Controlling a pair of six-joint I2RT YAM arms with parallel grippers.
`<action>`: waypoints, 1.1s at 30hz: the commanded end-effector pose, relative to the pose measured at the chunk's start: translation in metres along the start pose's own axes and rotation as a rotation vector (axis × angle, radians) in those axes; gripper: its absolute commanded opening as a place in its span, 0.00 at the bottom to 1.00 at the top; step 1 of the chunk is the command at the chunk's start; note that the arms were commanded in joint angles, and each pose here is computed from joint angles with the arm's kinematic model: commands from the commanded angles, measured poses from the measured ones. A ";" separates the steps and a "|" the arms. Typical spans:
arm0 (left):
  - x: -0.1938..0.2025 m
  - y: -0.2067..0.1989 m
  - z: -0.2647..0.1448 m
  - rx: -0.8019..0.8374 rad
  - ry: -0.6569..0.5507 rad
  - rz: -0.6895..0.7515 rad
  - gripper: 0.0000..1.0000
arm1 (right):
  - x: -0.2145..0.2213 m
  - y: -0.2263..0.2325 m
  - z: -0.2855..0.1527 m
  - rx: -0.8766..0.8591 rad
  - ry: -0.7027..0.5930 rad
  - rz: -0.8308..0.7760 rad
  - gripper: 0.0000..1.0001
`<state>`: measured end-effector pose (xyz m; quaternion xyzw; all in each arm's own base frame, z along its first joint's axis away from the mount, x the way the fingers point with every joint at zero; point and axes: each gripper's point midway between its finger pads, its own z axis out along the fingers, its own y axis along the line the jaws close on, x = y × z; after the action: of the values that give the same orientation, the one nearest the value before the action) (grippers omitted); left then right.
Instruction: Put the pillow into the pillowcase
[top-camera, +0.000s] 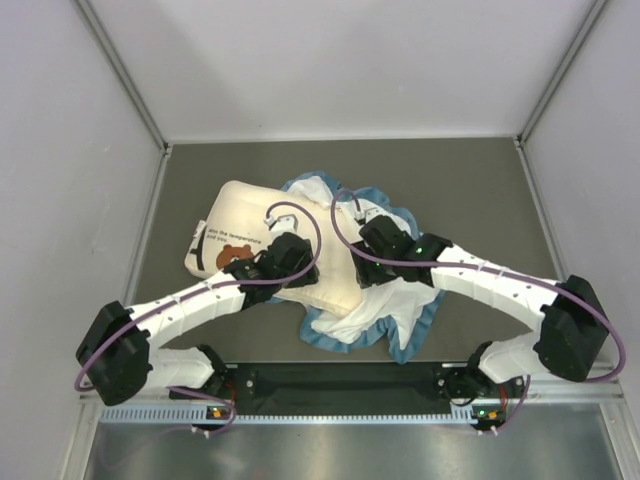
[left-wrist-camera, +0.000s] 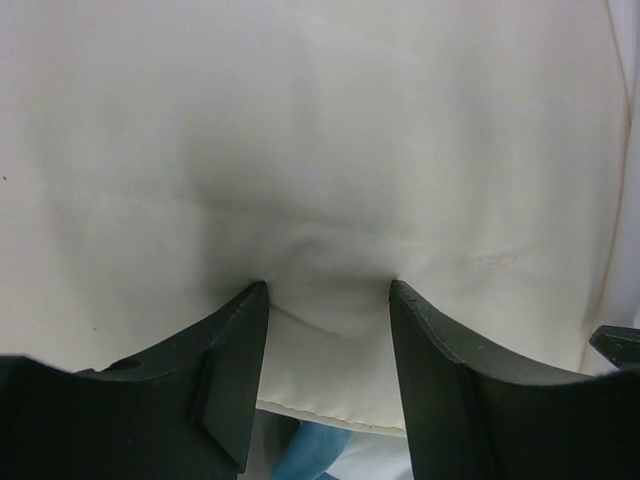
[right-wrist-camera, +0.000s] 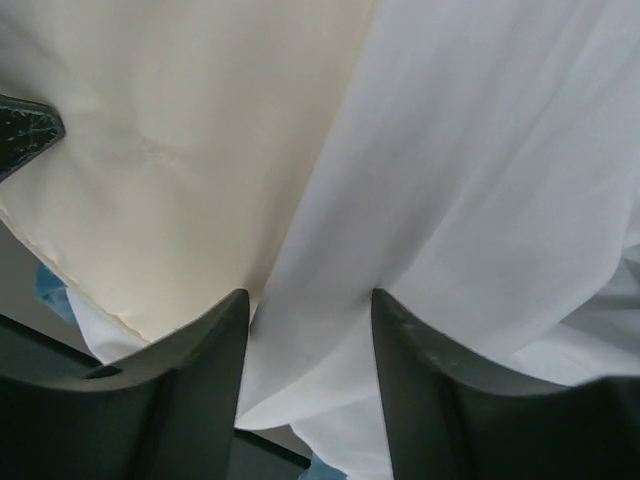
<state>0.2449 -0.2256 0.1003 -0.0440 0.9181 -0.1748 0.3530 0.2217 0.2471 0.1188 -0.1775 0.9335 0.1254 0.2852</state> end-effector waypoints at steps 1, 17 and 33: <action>-0.003 -0.009 0.003 0.048 -0.018 -0.026 0.56 | -0.001 0.014 0.011 -0.049 -0.015 0.007 0.51; -0.038 -0.065 0.022 0.147 -0.048 -0.093 0.52 | -0.104 0.114 -0.079 -0.503 -0.207 -0.020 0.00; -0.069 -0.044 0.004 0.171 -0.069 -0.150 0.58 | -0.086 0.068 -0.044 -0.454 -0.170 0.130 0.00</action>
<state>0.3042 -0.2657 0.1346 -0.1052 0.8887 -0.2546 0.3665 0.2427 0.3058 0.1984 -0.1653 0.8891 0.3163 0.2865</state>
